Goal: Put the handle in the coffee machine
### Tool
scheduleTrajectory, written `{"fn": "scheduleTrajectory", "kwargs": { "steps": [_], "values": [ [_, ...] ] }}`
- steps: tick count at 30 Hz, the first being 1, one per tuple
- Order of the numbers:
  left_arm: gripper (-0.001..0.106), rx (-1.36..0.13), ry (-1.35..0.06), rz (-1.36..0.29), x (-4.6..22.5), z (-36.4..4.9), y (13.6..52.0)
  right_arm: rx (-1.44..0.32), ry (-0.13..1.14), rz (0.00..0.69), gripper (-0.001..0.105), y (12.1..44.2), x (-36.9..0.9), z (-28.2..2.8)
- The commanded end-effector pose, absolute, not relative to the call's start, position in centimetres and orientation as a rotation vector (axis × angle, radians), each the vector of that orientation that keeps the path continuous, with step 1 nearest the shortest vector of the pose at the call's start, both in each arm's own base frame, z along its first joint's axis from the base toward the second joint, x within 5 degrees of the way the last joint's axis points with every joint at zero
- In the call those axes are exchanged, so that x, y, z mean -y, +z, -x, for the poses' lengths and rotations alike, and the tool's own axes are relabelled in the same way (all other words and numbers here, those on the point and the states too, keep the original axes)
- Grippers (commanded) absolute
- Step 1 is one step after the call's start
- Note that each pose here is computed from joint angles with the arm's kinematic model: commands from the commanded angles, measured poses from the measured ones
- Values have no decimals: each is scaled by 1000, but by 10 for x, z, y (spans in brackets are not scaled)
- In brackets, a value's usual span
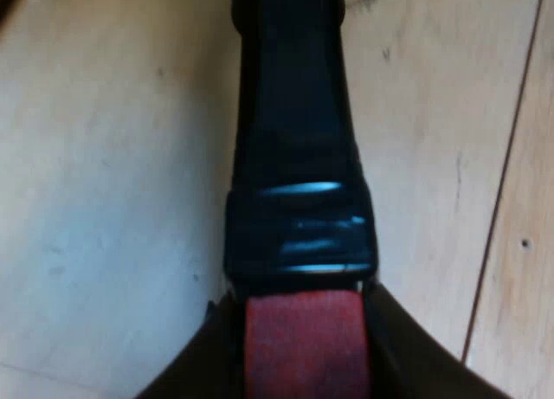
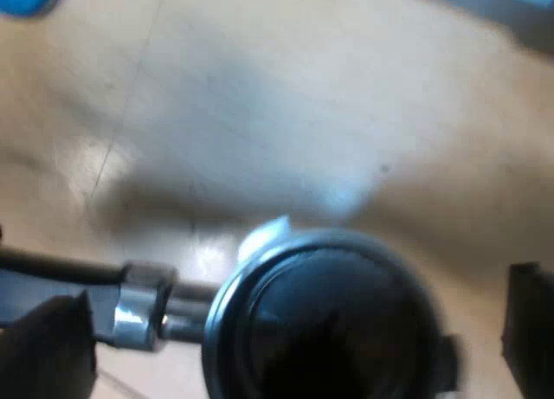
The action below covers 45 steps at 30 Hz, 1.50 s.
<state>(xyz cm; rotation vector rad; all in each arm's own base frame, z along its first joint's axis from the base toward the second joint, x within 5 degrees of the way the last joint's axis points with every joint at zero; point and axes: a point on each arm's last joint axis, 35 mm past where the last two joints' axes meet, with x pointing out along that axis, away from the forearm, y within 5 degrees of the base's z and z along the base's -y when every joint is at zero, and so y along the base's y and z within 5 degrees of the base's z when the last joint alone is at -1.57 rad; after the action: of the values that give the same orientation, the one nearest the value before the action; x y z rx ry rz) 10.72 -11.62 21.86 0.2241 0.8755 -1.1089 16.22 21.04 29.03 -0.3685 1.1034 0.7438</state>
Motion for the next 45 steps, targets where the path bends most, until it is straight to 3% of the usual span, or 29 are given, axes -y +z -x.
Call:
{"fn": "scheduleTrajectory", "kwargs": {
  "steps": [1,13,20,29,45],
  "values": [
    [0,-832,-1142,-217,119,-108,225,-1018,732,375,105,309,-207,-162],
    [0,-829,-1142,-217,119,-108,225,-852,735,298,105,363,-177,-140],
    [0,-829,-1142,-217,119,-108,225,-783,691,263,105,390,-130,-105],
    [0,-829,-1142,-217,119,-108,225,-746,597,259,105,399,-101,-87],
    [0,-829,-1142,-217,119,-108,225,-723,562,270,105,400,-99,-87]
  ]
}}
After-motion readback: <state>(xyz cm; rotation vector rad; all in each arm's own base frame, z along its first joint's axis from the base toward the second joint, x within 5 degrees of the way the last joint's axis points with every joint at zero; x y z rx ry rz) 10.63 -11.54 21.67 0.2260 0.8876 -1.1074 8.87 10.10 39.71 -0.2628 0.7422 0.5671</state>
